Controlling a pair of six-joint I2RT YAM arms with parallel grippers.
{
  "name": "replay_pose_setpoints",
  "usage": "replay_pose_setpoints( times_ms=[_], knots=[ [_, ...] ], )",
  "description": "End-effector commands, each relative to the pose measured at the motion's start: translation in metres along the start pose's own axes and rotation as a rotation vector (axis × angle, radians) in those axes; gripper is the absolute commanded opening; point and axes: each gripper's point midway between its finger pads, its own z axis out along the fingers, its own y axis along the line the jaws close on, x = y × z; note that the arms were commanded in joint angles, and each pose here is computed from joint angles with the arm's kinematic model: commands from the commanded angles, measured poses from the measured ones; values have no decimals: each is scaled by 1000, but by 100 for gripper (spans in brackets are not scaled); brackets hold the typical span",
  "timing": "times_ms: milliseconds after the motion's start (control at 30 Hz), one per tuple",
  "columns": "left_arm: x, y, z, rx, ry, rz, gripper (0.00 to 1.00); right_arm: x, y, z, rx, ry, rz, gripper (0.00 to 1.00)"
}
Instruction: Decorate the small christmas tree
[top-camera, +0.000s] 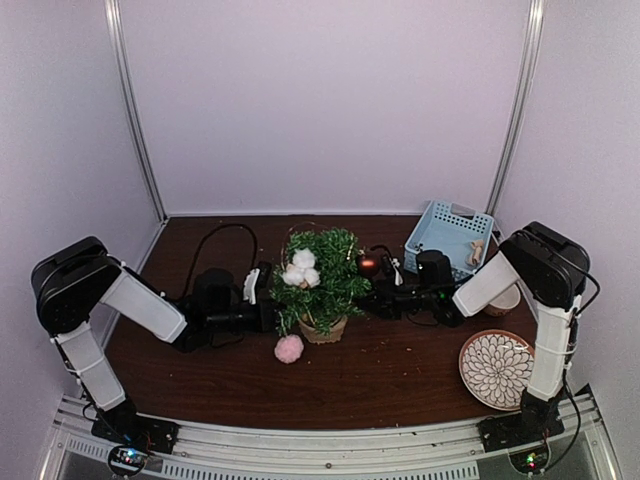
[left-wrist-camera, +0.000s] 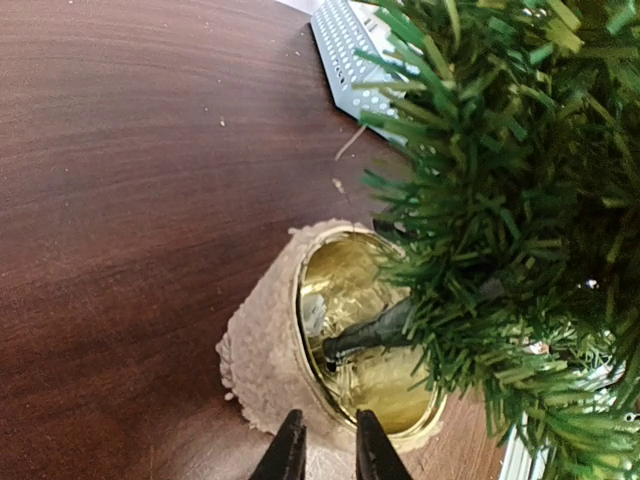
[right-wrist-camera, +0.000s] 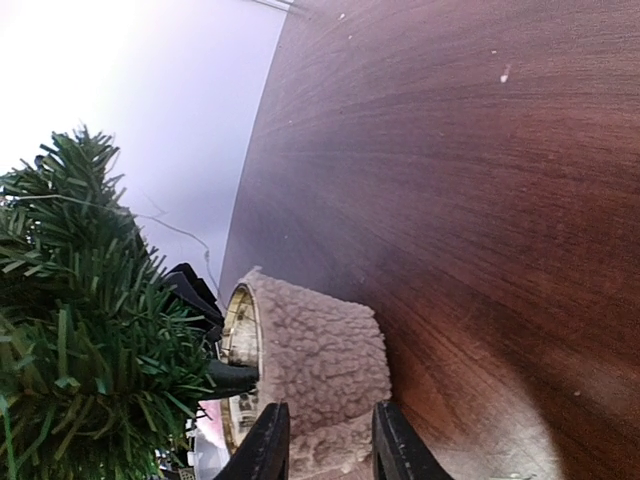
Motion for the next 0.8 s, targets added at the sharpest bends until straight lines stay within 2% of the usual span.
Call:
replay_pose_setpoints(
  times_ms=[0, 467, 767],
  knots=[
    [-11, -11, 7, 49, -37, 17, 19, 6, 16, 5, -51, 12, -25, 32],
    [-21, -9, 25, 50, -32, 45, 18, 23, 18, 4, -71, 23, -1, 32],
    [-38, 9, 34, 7, -48, 41, 19, 31, 23, 0, -93, 9, 15, 32]
  ],
)
